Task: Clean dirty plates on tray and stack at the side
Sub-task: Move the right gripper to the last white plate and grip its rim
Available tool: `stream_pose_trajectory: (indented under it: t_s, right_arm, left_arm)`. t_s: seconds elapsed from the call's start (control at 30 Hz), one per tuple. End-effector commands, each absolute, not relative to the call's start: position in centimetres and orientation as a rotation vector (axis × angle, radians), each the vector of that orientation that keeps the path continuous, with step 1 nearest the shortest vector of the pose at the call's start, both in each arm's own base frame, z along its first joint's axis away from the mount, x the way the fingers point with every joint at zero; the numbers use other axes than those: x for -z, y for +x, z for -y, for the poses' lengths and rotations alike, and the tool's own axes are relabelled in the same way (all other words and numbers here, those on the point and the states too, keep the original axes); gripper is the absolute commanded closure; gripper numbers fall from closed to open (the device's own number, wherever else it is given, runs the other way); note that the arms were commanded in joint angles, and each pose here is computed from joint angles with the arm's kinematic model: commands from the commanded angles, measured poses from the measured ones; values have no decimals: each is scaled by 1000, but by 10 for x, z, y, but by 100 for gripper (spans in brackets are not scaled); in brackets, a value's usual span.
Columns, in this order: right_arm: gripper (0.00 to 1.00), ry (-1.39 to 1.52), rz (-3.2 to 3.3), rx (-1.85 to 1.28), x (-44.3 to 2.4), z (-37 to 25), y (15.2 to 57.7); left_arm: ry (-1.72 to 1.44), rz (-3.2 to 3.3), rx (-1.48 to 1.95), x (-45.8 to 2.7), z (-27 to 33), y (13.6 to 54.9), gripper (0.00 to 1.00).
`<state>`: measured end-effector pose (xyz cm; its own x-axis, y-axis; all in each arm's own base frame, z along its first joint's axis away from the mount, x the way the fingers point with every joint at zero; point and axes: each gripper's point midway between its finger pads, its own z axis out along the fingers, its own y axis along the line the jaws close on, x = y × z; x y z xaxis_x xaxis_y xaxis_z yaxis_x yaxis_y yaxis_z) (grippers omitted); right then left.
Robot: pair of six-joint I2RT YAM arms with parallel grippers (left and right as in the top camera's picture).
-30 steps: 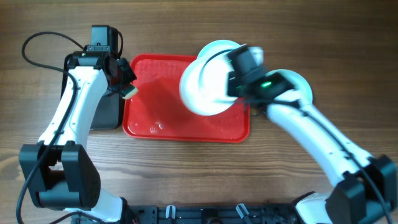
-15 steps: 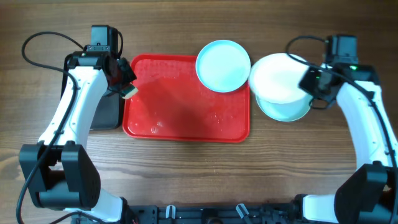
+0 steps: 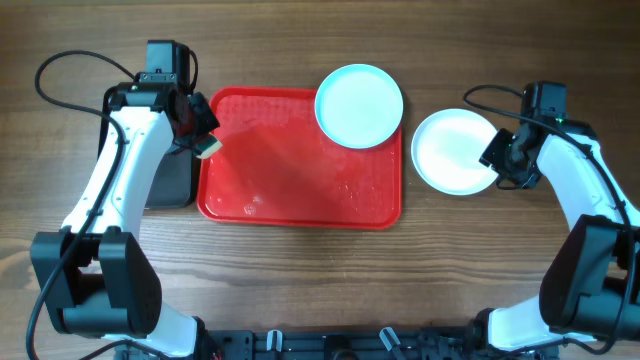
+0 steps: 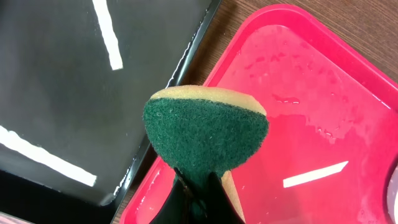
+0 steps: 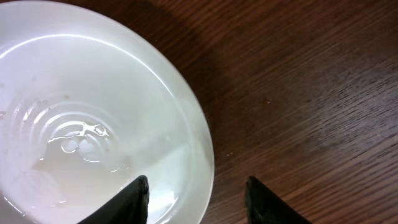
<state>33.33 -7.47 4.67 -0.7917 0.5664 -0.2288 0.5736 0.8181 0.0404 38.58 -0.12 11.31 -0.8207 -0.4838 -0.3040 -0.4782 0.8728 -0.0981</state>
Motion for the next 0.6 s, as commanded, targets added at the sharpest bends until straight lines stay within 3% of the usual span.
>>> stream_pose_trajectory:
  t_s: [0.0,0.33,0.57]
  right_arm:
    - [48,764,-2786,-125,-52,55,347]
    - [49,434,-2639,-462,-130,-51,407]
    - [76,723,-2617,-366,-102,-97,413]
  left_arm:
    - [-732,-2725,36,-111,1,385,96]
    - [-732,-2725,36,-111,1,385,96]
    - [-729,-2726,36,-111,2,385,96]
